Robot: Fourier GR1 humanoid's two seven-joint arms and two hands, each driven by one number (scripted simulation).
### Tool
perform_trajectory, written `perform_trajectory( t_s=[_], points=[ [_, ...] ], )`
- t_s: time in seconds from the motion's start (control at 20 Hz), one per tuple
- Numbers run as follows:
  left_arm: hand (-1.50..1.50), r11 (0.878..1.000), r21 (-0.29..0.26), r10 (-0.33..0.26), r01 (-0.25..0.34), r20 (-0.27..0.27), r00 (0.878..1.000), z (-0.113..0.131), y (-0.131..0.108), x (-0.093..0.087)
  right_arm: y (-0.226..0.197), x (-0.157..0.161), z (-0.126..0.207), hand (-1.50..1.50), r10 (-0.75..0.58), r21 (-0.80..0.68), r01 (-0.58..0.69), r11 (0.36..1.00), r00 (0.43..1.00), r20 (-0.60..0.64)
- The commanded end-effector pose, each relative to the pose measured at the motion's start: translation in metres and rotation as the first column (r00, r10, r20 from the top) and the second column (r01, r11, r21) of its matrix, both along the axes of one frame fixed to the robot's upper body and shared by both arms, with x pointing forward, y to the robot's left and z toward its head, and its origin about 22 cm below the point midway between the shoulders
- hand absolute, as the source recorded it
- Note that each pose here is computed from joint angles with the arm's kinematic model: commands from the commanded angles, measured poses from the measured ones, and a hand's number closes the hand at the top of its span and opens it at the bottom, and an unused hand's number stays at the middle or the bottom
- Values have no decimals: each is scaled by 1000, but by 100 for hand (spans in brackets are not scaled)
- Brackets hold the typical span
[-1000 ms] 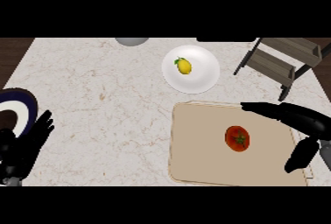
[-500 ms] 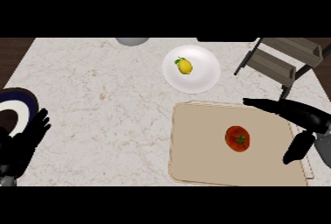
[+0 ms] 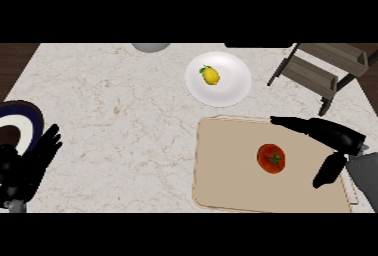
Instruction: Pick the tomato from the tray and place it in the tiered basket
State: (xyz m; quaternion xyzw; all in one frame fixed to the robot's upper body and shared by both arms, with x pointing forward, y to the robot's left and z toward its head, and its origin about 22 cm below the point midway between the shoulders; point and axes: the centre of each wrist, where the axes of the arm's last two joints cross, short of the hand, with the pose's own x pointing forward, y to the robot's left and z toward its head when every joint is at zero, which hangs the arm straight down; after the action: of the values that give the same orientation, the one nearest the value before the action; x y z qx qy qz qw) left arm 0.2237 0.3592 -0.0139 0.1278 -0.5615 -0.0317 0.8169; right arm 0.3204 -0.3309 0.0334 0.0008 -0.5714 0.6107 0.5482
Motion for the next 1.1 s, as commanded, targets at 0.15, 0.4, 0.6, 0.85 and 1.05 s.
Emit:
perform_trajectory(
  t_s=[0.15, 0.4, 0.6, 0.85, 1.05],
  points=[
    [0, 1000, 1, 8, -8, 6, 1000, -2, -10, -6, 10, 7, -7, -150, 64, 54, -62, 997, 997, -34],
    [0, 1000, 8, 1, -1, -4, 1000, 6, -3, -7, 19, 15, -19, -150, 62, 41, -60, 997, 997, -37],
    [0, 1000, -12, -7, 7, 23, 1000, -20, -18, -8, 35, 10, -40, -150, 64, 41, -62, 997, 997, -36],
    [0, 1000, -1, 20, -20, -7, 1000, 12, 10, -5, 33, -5, -39, -150, 64, 39, -61, 997, 996, -67],
    [0, 1000, 10, 0, 0, 10, 1000, -4, 5, -8, 50, 10, -47, -150, 62, 39, -59, 997, 996, -66]
  ],
)
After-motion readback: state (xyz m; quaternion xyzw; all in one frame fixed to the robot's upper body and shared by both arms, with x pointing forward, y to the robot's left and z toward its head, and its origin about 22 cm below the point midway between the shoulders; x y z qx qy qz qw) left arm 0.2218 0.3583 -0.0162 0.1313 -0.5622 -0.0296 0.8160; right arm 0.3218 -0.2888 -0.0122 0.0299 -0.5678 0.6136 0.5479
